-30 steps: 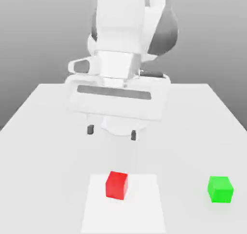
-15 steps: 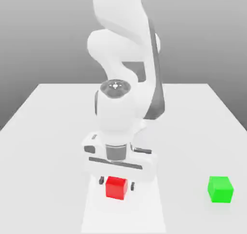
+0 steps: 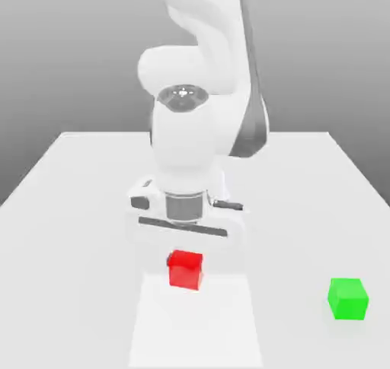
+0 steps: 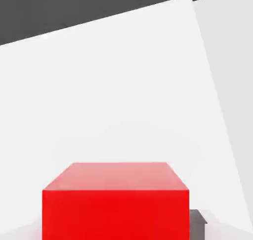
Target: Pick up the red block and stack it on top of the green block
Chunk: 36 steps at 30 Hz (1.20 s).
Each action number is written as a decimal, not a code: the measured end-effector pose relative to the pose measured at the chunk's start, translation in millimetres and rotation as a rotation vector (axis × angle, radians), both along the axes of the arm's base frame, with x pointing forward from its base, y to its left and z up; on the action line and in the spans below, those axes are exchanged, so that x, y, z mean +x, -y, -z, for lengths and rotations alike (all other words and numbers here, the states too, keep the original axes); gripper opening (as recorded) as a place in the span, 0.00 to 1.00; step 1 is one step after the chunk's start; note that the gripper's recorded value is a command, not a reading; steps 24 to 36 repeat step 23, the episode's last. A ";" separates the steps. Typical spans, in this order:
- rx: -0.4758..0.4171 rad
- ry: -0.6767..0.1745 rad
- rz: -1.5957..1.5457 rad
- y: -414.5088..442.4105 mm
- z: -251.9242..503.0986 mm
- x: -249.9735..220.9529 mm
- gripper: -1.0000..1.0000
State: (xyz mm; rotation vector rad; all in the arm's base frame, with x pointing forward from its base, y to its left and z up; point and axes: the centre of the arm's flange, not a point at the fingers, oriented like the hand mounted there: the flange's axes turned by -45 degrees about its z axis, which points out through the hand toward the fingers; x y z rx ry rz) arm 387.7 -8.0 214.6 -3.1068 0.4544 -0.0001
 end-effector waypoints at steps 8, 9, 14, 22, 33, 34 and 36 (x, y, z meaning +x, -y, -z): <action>0.002 0.000 -0.110 -99.9 -13.0 14.4 0.00; 0.002 0.000 -0.167 -132.7 -15.2 10.9 0.00; 0.000 0.001 -0.335 -267.2 -28.9 -14.4 0.00; -0.001 0.002 -0.330 -276.5 28.5 -13.7 1.00; -0.001 0.002 -0.330 -276.5 28.5 -13.7 1.00; -0.001 0.002 -0.330 -276.5 28.5 -13.7 1.00; -0.001 0.002 -0.330 -276.5 28.5 -13.7 1.00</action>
